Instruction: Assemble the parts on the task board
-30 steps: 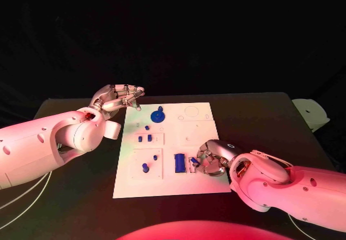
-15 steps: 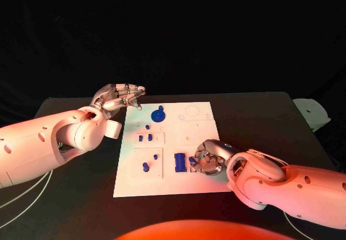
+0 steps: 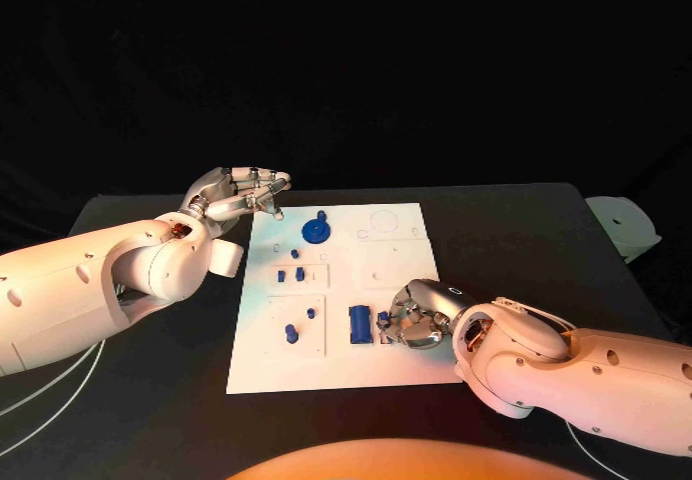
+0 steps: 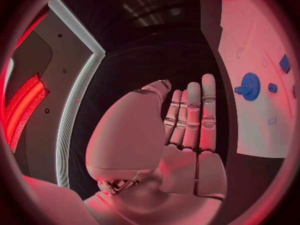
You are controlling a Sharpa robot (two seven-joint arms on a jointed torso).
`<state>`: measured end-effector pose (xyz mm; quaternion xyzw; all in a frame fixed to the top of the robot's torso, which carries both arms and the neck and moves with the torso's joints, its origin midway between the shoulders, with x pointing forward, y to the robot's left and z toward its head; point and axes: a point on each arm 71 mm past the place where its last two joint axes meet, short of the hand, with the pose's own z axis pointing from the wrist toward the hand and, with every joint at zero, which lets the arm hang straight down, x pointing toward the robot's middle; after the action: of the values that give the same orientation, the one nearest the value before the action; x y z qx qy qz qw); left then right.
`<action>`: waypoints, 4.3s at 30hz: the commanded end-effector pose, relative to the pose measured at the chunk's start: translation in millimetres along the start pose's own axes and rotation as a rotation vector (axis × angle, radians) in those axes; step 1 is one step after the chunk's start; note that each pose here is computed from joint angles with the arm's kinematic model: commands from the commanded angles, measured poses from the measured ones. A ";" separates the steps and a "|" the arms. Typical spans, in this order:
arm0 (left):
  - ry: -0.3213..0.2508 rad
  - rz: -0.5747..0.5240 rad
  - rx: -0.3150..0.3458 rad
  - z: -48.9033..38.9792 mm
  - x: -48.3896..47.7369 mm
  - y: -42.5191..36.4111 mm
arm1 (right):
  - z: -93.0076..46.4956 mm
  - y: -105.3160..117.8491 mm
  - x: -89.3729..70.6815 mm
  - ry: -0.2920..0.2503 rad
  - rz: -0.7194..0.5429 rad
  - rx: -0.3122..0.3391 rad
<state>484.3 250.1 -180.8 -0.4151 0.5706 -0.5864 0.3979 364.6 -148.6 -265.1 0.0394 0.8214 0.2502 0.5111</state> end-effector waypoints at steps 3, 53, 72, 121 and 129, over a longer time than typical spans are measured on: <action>0.019 -0.010 0.004 0.2 2.6 -0.8 | -1.2 5.4 3.2 0.023 -0.010 -0.021; 0.013 -0.007 0.002 0.9 0.5 -0.2 | -8.7 -2.9 -9.5 -0.057 -0.012 -0.088; -0.038 -0.130 -0.016 18.4 0.2 32.0 | 48.4 -75.7 -110.1 -0.250 0.799 -0.191; -0.328 0.023 0.002 -1.9 60.4 45.4 | 52.8 -38.3 -93.7 -0.541 1.122 -0.118; -0.328 0.023 0.002 -1.9 60.4 45.4 | 52.8 -38.3 -93.7 -0.541 1.122 -0.118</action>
<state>462.2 193.0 -227.0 -0.5079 0.5082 -0.5045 0.4788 462.1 -192.5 -225.7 0.5020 0.5078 0.5033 0.4866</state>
